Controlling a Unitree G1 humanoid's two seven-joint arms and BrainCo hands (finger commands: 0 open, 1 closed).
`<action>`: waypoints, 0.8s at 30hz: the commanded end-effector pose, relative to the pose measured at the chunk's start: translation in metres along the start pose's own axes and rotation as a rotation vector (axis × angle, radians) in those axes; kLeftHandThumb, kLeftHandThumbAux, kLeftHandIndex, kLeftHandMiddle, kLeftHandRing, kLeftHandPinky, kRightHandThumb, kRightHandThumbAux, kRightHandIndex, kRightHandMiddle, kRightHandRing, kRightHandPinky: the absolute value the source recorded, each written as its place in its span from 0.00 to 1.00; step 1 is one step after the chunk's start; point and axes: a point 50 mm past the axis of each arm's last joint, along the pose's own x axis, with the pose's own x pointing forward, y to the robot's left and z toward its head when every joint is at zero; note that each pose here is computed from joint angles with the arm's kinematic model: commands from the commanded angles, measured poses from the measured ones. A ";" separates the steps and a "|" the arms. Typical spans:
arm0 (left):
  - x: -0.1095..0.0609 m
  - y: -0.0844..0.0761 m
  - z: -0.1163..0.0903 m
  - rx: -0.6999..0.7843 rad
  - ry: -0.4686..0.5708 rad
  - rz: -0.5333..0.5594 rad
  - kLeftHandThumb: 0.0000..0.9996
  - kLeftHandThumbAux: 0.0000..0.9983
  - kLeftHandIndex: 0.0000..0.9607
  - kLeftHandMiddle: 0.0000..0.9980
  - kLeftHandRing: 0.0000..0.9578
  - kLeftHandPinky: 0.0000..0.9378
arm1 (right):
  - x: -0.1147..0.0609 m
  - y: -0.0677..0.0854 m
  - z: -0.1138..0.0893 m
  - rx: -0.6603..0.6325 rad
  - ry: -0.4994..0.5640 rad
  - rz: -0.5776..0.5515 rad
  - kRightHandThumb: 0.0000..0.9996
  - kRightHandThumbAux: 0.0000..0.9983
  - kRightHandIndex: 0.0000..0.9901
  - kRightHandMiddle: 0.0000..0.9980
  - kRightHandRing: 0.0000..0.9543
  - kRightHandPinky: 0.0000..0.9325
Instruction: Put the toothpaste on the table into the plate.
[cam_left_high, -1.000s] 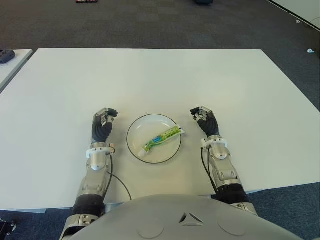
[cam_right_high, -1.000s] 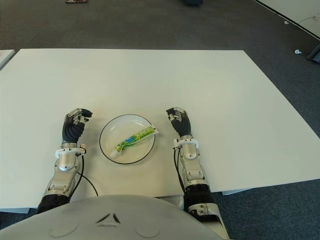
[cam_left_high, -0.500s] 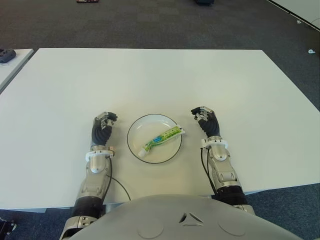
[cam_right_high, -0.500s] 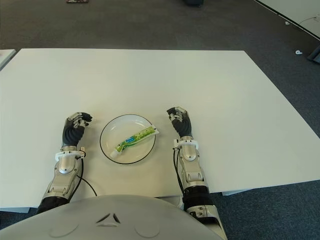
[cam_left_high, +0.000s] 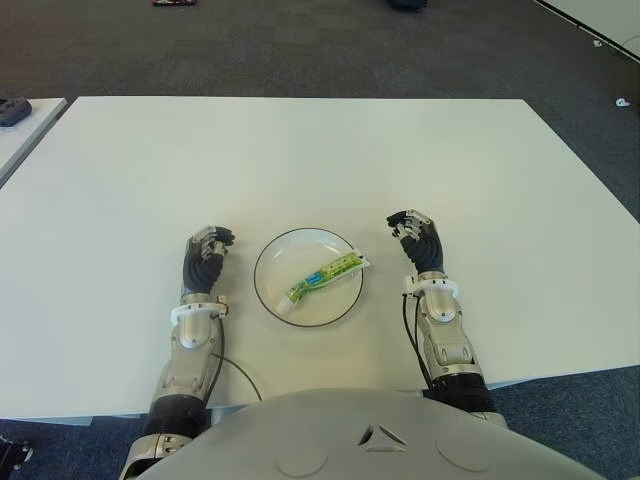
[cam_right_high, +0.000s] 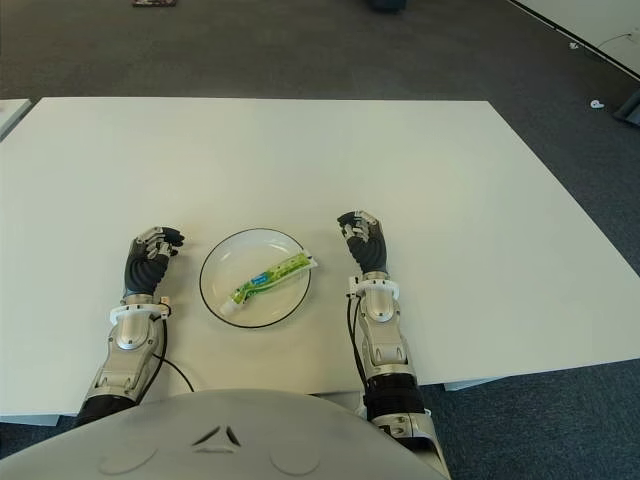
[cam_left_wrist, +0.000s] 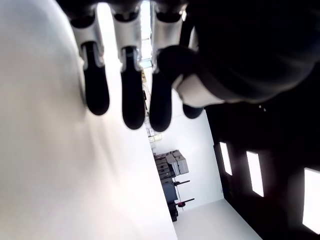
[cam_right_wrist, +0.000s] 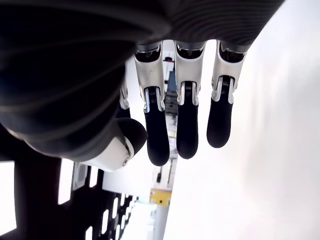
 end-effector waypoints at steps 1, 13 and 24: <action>-0.004 -0.002 -0.008 -0.011 0.045 -0.013 0.84 0.68 0.45 0.46 0.48 0.48 | -0.001 -0.001 -0.002 0.016 0.020 -0.015 0.71 0.73 0.43 0.44 0.43 0.45; -0.006 -0.001 -0.012 -0.010 0.054 -0.015 0.84 0.68 0.45 0.46 0.48 0.48 | -0.002 -0.002 0.000 0.018 0.007 -0.020 0.71 0.73 0.43 0.44 0.43 0.46; -0.007 -0.001 -0.012 -0.005 0.056 -0.020 0.84 0.68 0.45 0.46 0.48 0.48 | -0.003 -0.003 0.002 0.014 0.006 -0.022 0.71 0.73 0.43 0.44 0.44 0.45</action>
